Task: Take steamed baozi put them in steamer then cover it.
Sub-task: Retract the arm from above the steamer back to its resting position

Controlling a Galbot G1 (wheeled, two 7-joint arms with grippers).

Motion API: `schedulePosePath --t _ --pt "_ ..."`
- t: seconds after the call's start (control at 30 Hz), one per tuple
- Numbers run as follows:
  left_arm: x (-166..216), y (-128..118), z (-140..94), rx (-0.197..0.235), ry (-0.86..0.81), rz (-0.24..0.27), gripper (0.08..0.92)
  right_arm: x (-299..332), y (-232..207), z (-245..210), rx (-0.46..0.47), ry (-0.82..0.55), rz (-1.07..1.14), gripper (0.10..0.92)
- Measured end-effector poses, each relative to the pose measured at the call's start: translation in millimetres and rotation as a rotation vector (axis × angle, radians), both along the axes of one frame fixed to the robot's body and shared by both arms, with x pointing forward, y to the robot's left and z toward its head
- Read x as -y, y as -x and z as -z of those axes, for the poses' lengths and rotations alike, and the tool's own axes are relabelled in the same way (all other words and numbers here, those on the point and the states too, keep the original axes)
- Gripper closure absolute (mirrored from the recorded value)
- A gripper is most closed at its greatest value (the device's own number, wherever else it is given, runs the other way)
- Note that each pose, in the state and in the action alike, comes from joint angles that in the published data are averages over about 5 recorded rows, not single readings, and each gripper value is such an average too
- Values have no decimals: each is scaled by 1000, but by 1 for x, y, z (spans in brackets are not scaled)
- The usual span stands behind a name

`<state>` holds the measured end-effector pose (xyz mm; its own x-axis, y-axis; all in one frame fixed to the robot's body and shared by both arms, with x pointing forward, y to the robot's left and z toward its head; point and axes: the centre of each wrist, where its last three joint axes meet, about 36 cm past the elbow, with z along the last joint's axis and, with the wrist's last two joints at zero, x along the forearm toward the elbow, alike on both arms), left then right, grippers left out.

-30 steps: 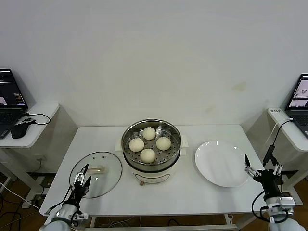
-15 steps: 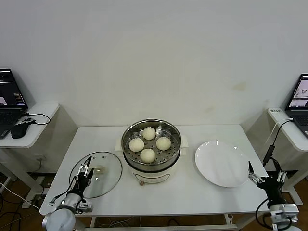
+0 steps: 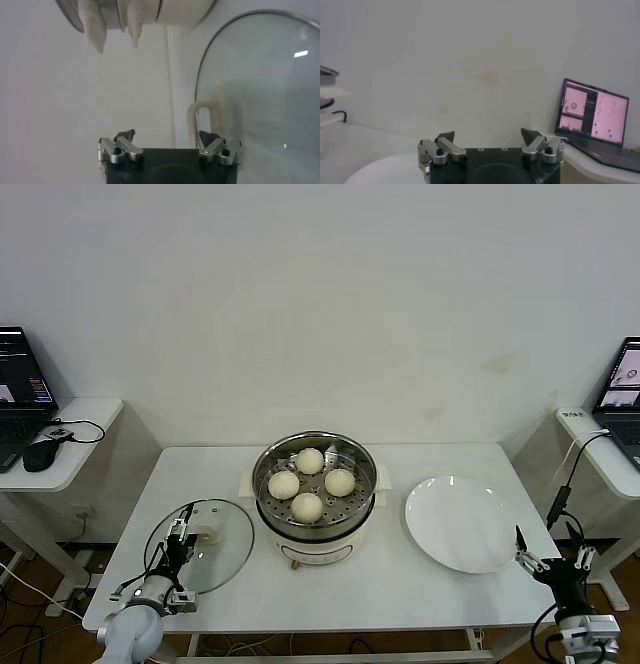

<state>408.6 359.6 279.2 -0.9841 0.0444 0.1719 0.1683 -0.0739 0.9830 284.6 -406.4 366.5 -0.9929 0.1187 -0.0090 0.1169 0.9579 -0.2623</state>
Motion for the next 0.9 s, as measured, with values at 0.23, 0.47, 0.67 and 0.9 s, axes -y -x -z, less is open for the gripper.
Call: schedulePosePath --t 0.23,0.47,0.67,0.9 --pt "1 -5 7 -13 11 -5 449 -1 0 5 -12 0 -4 199" --pt "-2 -6 12 -6 23 -15 648 -3 -1 7 -15 -3 -11 200" --pt "-8 -1 10 31 39 -26 819 -5 -3 8 -17 -1 -22 200" --pt "-14 9 -13 90 49 -50 871 -8 -4 9 -22 0 -33 199"
